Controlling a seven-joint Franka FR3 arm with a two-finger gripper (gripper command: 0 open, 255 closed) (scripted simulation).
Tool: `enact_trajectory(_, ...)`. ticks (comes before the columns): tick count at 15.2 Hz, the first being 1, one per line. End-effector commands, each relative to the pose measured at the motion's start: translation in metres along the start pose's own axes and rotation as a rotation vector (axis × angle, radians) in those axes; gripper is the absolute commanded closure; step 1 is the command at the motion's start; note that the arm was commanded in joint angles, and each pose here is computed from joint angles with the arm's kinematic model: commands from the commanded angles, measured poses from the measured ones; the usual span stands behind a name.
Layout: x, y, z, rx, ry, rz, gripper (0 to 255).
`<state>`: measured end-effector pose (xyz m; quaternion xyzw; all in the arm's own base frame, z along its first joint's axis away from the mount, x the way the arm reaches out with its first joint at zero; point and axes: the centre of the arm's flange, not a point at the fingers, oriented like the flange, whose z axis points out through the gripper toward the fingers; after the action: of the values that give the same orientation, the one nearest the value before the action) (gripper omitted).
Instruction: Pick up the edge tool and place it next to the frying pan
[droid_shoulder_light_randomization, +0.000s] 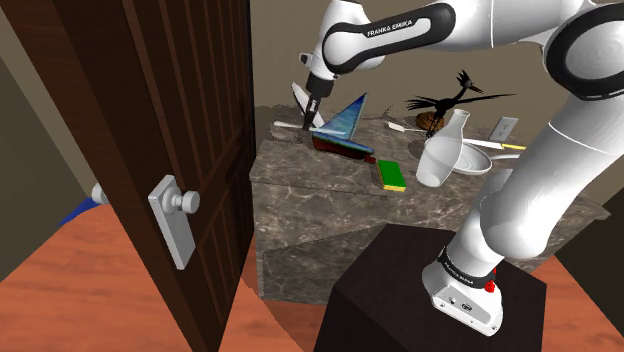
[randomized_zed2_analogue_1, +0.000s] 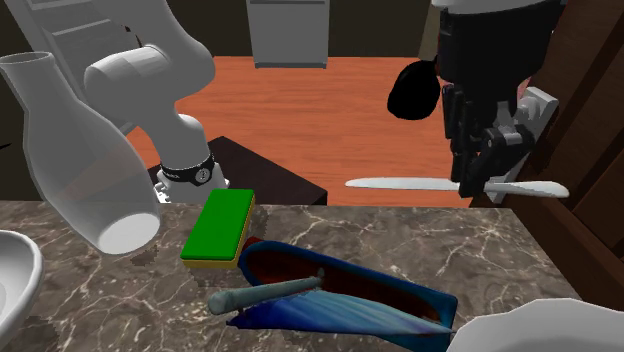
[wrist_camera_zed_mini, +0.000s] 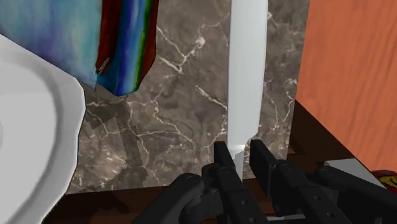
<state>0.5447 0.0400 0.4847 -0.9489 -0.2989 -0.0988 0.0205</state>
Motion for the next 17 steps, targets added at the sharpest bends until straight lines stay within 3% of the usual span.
enact_trajectory(1,-0.017,0.015,-0.005,0.000,0.000,-0.001,255)
enact_trajectory(17,-0.178,0.147,-0.036,0.000,0.000,-0.001,255)
